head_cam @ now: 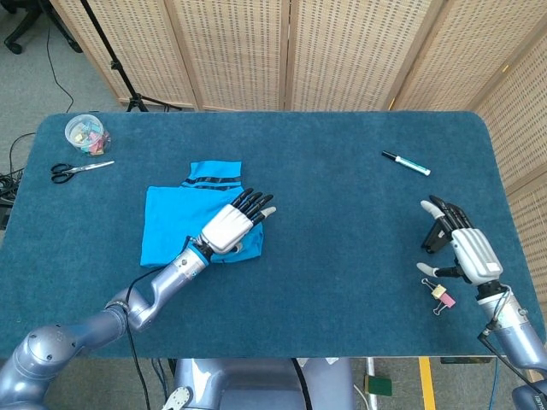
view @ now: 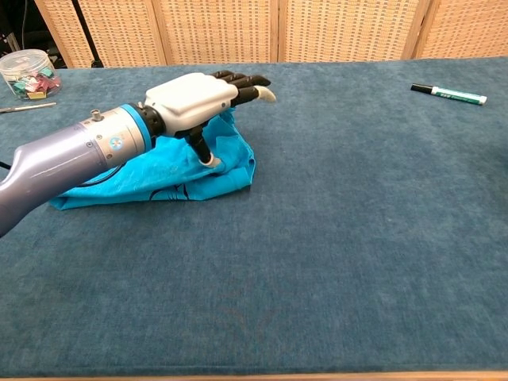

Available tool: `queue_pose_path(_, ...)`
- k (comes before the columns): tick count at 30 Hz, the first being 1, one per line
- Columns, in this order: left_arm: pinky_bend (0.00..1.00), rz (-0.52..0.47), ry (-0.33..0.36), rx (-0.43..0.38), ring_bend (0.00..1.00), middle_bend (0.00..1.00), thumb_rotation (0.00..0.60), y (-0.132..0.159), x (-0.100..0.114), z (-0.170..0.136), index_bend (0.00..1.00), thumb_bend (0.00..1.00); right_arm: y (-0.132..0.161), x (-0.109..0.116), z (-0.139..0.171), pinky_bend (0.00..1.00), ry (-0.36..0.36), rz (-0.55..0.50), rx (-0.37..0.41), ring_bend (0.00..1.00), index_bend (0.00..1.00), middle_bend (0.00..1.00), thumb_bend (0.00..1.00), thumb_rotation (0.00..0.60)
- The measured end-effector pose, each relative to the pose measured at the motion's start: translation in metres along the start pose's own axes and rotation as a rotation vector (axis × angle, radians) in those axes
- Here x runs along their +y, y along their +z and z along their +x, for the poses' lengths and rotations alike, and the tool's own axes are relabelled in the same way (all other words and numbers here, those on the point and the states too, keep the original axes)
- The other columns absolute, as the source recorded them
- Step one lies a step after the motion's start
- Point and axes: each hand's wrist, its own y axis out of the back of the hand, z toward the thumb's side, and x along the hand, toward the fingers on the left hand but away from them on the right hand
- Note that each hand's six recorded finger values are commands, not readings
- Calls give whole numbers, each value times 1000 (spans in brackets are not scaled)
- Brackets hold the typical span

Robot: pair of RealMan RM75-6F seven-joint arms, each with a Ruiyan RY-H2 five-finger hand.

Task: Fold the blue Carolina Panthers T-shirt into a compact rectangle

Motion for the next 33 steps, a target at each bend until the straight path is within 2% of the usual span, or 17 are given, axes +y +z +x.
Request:
queue_pose_path(11, 0, -38, 51, -41, 0, 0, 600, 23, -1, 14, 0, 3, 0, 1, 1, 5, -4, -2, 0, 0, 0, 0, 0, 600)
queue_pose_path(19, 0, -102, 92, -59, 0, 0, 600, 35, 3, 18, 0, 0, -1, 1, 0, 5, -1, -4, -2, 0, 0, 0, 0, 600)
queue_pose_path(26, 0, -144, 120, -41, 0, 0, 600, 26, 15, 18, 0, 0, 0, 1, 1, 5, 0, -1, 2, 0, 0, 0, 0, 600)
queue_pose_path(33, 0, -96, 87, 28, 0, 0, 600, 8, 20, 11, 0, 0, 4, -2, 3, 5, 6, 11, 12, 0, 0, 0, 0, 600)
